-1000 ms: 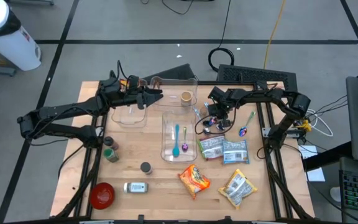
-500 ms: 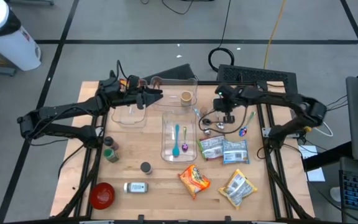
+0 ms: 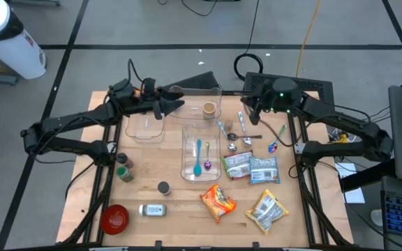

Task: Pick & Place Food Item
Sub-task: Put the left purple spoon into the bottom right transparent bin

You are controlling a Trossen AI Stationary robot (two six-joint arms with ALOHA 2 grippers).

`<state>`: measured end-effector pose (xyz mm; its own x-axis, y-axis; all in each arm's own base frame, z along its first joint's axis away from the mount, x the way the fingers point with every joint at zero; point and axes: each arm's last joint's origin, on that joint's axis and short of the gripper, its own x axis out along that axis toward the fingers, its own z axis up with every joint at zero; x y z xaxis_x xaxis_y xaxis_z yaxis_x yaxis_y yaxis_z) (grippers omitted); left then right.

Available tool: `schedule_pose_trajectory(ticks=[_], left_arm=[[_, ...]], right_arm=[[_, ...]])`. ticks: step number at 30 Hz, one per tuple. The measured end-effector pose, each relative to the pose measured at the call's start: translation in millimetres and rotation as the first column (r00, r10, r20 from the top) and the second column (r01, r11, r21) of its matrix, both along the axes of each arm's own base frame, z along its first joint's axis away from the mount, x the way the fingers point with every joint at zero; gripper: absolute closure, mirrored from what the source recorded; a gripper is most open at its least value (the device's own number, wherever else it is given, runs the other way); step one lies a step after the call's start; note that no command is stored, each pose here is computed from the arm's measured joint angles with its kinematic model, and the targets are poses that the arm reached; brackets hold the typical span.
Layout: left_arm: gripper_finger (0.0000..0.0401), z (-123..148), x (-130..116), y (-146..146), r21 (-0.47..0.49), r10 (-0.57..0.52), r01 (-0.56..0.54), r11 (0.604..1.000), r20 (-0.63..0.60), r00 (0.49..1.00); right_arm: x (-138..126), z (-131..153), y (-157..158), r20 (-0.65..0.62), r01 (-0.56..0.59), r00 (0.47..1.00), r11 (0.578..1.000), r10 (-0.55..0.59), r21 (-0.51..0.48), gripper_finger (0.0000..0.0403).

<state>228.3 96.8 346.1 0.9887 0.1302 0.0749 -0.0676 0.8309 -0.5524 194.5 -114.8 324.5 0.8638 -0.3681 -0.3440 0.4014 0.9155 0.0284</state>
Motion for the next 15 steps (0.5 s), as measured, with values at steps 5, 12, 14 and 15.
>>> schedule_pose_trajectory(ticks=[5, 12, 14, 15], left_arm=[[0.0043, 24, 15, 5, 0.084, 0.008, -0.003, 0.996, -0.066, 0.998], [0.0043, 41, 48, 10, 0.178, -0.02, 0.045, 0.983, -0.142, 0.99], [0.0043, 46, 56, 12, 0.2, -0.031, 0.059, 0.978, -0.142, 0.989], [0.0043, 47, 59, 12, 0.208, -0.033, 0.063, 0.976, -0.141, 0.989]], right_arm=[[14, 17, 2, 0.258, -0.083, 0.964, 0.993, 0.06, 0.081, 0.0402], [39, 25, 6, 0.455, -0.161, 0.885, 0.983, 0.102, 0.093, 0.0402], [46, 21, 6, 0.458, -0.191, 0.881, 0.975, 0.12, 0.113, 0.0402], [49, 19, 7, 0.458, -0.216, 0.878, 0.969, 0.14, 0.119, 0.0402]])
